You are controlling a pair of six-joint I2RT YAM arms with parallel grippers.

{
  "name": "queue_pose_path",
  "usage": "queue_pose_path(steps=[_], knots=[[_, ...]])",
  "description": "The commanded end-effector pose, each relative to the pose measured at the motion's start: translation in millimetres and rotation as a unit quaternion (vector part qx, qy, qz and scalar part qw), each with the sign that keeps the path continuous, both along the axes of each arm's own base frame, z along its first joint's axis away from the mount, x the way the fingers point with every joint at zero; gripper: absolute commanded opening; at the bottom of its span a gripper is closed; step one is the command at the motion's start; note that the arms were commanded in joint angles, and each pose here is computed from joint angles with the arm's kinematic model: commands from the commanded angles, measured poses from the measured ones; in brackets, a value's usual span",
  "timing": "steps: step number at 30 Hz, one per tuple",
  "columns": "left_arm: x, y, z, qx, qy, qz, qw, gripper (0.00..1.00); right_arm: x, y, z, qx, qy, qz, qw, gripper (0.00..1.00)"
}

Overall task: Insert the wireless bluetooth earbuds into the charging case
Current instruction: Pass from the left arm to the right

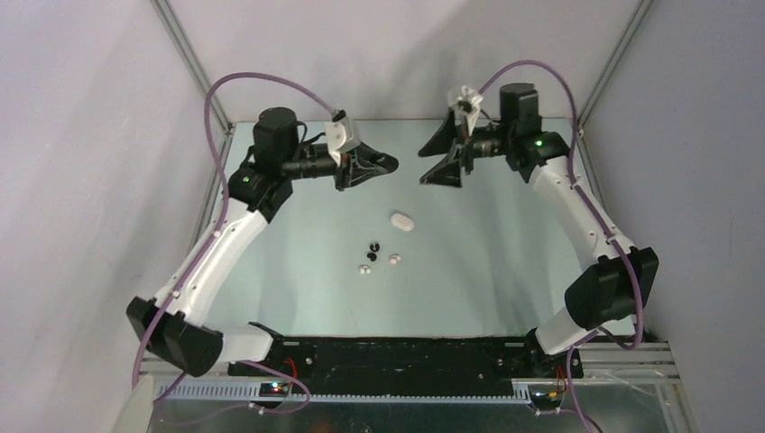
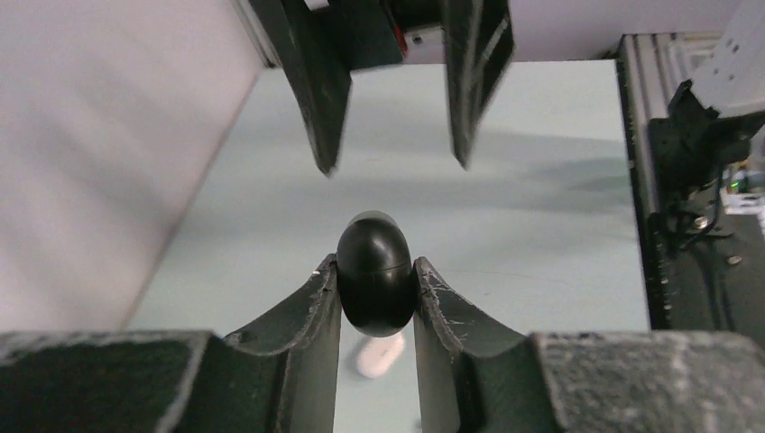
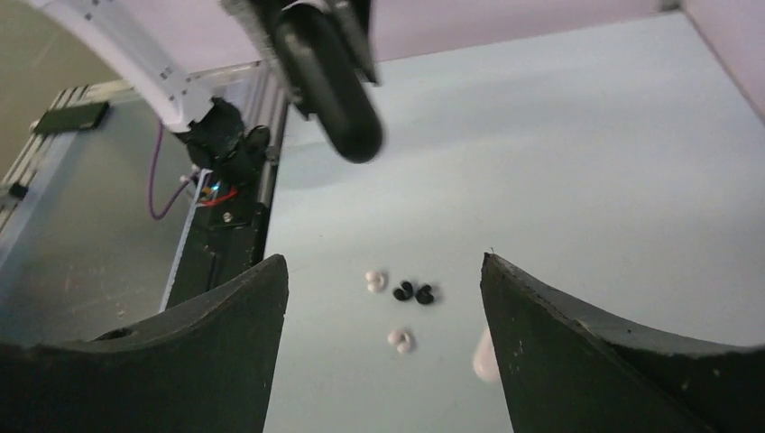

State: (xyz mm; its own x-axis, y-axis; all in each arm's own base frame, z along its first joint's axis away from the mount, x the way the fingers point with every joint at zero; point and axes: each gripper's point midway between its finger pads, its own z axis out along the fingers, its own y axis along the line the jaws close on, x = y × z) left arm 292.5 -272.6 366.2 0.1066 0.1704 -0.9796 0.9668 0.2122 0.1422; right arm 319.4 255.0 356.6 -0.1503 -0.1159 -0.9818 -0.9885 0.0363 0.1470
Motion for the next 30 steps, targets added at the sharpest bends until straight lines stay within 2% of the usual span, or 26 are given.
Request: queue_pose_path(steps=[1, 2, 5, 13, 21, 30], knots=[[5.6, 12.6, -2.0, 0.029, -0.114, 0.005, 0.993, 0.00, -38.7, 32.0, 12.4, -0.011, -0.138, 0.049, 0.989, 0.80], [2.6, 13.1, -2.8, 0.030, -0.122, -0.002, 0.992, 0.00, -35.6, 35.3, 12.9, -0.022, -0.165, 0.044, 0.985, 0.79], [0.5, 13.2, -6.0, 0.040, -0.165, -0.020, 0.985, 0.00, -43.7, 52.0, 7.1, -0.042, -0.178, 0.047, 0.982, 0.74], [-7.4, 13.0, -9.1, 0.040, -0.180, -0.036, 0.982, 0.00, -26.5, 66.4, 6.6, -0.062, -0.196, -0.003, 0.979, 0.67], [-8.2, 14.1, -12.8, 0.038, -0.155, -0.028, 0.987, 0.00, -16.8, 68.9, 2.2, -0.068, -0.190, -0.015, 0.979, 0.65], [-13.5, 12.5, -8.8, 0.023, -0.119, -0.031, 0.992, 0.00, -26.3, 83.7, -3.6, -0.023, -0.166, 0.031, 0.985, 0.65]])
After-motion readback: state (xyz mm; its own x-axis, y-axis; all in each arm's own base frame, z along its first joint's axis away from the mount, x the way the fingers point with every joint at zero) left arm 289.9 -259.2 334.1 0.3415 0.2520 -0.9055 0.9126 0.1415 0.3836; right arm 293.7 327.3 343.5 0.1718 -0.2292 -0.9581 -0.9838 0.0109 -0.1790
